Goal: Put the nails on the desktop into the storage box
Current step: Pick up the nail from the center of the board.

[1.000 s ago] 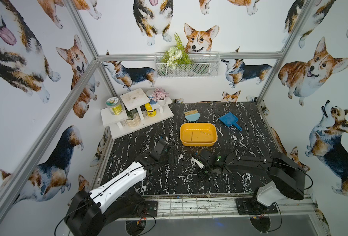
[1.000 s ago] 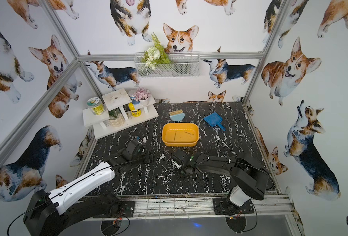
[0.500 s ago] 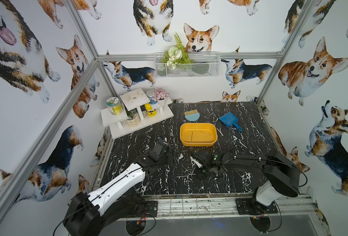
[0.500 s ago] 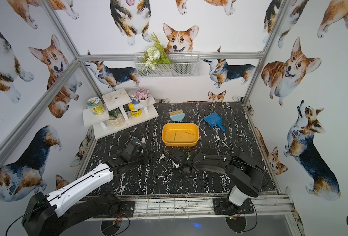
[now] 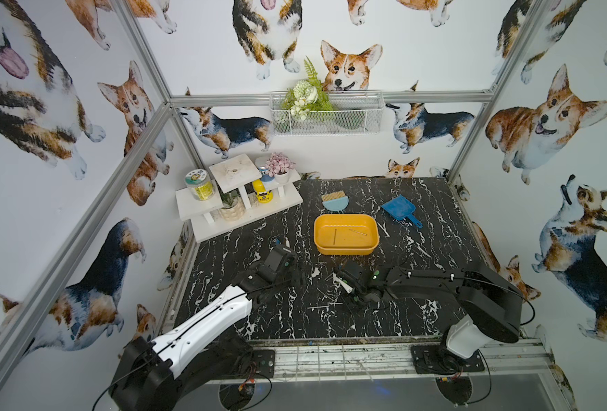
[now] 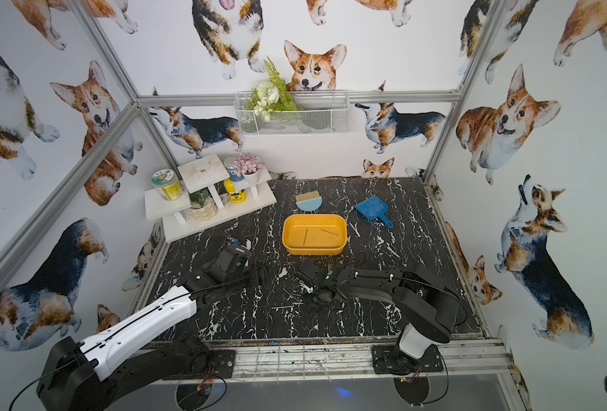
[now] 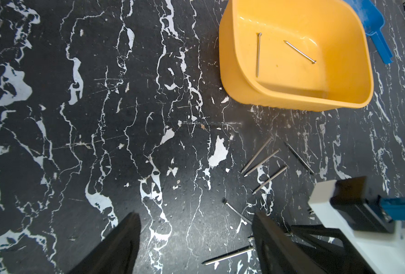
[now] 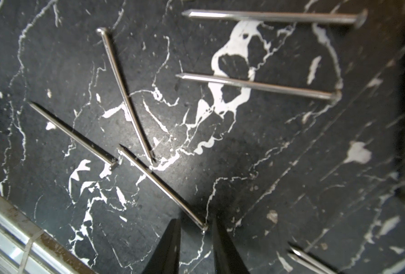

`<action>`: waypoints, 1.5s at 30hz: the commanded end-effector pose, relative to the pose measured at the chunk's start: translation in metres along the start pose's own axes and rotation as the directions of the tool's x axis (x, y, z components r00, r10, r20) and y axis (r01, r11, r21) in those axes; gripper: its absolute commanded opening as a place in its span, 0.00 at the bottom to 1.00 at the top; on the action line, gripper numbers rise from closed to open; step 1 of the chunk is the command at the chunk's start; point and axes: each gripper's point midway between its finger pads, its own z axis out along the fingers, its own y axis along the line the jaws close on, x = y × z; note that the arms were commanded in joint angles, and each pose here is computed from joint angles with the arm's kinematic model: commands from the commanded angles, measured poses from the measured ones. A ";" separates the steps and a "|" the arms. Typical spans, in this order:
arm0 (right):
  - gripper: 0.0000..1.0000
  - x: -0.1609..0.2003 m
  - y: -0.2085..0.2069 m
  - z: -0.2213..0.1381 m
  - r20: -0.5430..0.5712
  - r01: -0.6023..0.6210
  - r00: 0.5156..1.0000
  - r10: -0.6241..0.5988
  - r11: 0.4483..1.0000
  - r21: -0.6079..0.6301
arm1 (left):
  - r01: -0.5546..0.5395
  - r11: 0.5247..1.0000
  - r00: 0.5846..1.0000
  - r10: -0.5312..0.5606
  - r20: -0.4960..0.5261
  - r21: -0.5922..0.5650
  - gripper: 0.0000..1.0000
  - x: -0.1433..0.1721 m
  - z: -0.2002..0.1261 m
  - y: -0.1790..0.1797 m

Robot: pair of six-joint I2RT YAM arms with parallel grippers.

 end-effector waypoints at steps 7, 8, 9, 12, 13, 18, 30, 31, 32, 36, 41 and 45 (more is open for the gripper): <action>0.27 0.003 0.000 0.002 -0.022 0.011 1.000 -0.011 1.000 0.004 | -0.005 1.000 1.000 0.005 0.001 0.010 0.80 -0.001 0.001 -0.002; 0.26 0.004 -0.001 0.003 -0.026 0.009 1.000 -0.009 1.000 0.009 | -0.002 1.000 1.000 0.002 0.001 0.009 0.80 -0.002 0.001 -0.001; 0.26 0.003 -0.001 0.004 -0.029 0.011 1.000 -0.011 1.000 0.013 | -0.003 1.000 1.000 0.003 0.002 0.008 0.80 -0.002 0.001 -0.001; 0.24 0.005 -0.003 0.007 -0.044 0.013 0.999 -0.012 1.000 0.024 | 0.000 1.000 1.000 -0.001 0.007 0.008 0.80 -0.003 0.000 -0.001; 0.24 0.006 -0.004 0.007 -0.047 0.013 0.999 -0.011 1.000 0.028 | 0.000 1.000 1.000 0.000 0.008 0.007 0.80 -0.003 0.000 -0.001; 0.21 0.010 -0.007 0.010 -0.061 0.011 0.998 -0.009 0.999 0.041 | 0.005 1.000 1.000 -0.005 0.006 0.004 0.80 -0.002 0.000 0.001; 0.04 0.015 -0.011 0.015 -0.081 -0.011 0.997 0.016 0.998 0.058 | 0.011 1.000 1.000 -0.011 0.007 -0.001 0.80 -0.004 0.001 0.001; 0.03 0.016 -0.011 0.016 -0.082 -0.015 0.996 0.019 0.998 0.058 | 0.009 1.000 1.000 -0.009 0.005 0.000 0.80 -0.003 0.001 0.001; 0.01 0.016 -0.011 0.015 -0.080 -0.017 0.997 0.022 0.998 0.060 | 0.009 1.000 1.000 -0.009 0.007 -0.001 0.80 -0.004 0.001 0.001; 0.00 0.013 -0.010 0.012 -0.063 -0.023 0.998 0.027 0.998 0.054 | 0.006 1.000 1.000 -0.006 0.006 -0.001 0.80 -0.005 0.002 0.000; 0.00 0.011 -0.010 0.006 -0.047 -0.016 0.999 0.018 0.999 0.051 | 0.003 1.000 1.000 -0.003 0.005 -0.001 0.80 -0.007 0.003 -0.002; 0.00 0.010 -0.009 0.005 -0.039 -0.026 0.999 0.028 0.999 0.048 | 0.002 1.000 1.000 -0.002 0.006 0.002 0.80 -0.008 0.004 -0.003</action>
